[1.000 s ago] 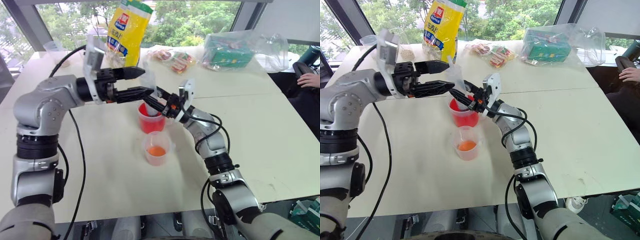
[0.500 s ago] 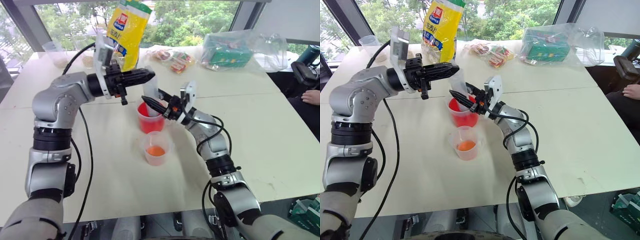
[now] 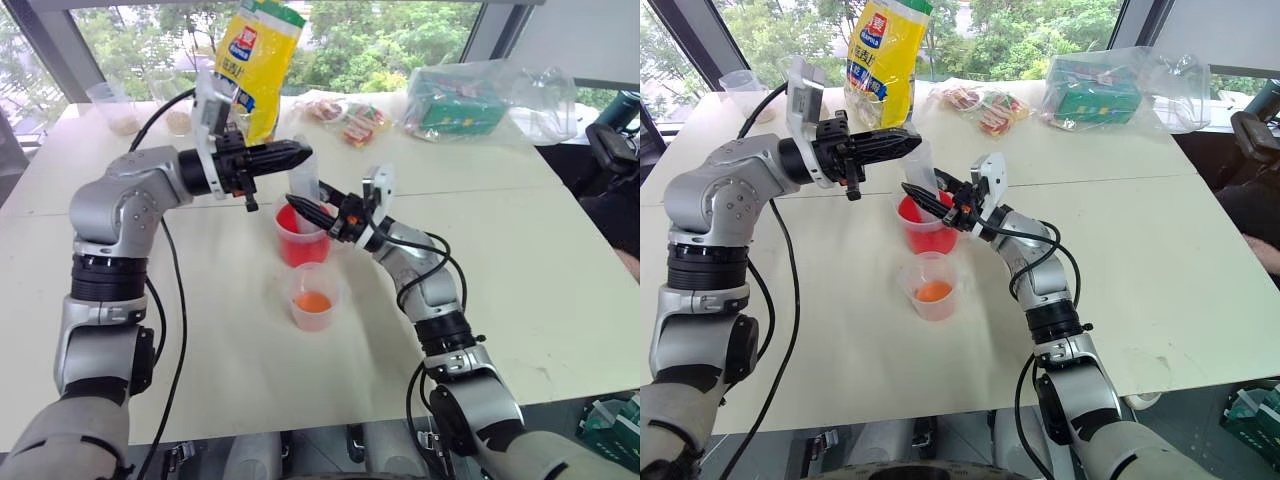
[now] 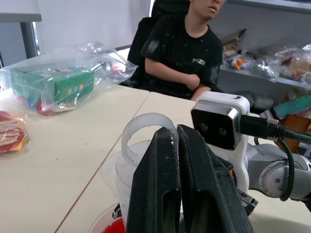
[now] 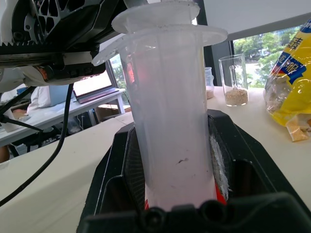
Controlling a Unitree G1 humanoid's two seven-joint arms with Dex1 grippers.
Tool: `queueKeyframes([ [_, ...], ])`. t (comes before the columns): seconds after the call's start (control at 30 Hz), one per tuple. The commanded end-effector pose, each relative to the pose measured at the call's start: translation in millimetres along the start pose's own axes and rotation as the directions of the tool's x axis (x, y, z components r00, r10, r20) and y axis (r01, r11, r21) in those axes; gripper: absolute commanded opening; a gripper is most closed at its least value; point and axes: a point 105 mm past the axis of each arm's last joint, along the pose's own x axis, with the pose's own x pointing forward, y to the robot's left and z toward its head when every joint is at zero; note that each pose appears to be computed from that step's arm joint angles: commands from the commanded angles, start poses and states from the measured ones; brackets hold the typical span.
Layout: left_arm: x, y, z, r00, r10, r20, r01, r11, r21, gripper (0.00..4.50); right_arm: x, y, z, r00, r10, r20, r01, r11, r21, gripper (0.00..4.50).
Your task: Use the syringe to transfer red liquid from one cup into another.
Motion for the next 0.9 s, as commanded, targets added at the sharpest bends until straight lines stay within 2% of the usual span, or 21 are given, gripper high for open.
queueKeyframes([
  [0.03,2.8,-3.2,32.4,0.998,-0.004,0.066,-0.002,0.995,0.099,0.02,10.6,16.4,6.3,0.997,0.081,0.015,-0.081,0.997,-0.016,1.44],
  [0.5,0.6,4.3,63.7,0.991,0.034,0.133,-0.058,0.983,0.177,0.02,11.8,19.2,-3.1,0.995,0.1,-0.008,-0.1,0.995,0.008,1.44],
  [0.9,1.2,7.2,74.4,0.986,0.039,0.164,-0.071,0.978,0.198,0.02,12.3,19.9,-3.6,0.995,0.101,-0.008,-0.101,0.995,0.015,1.44],
])
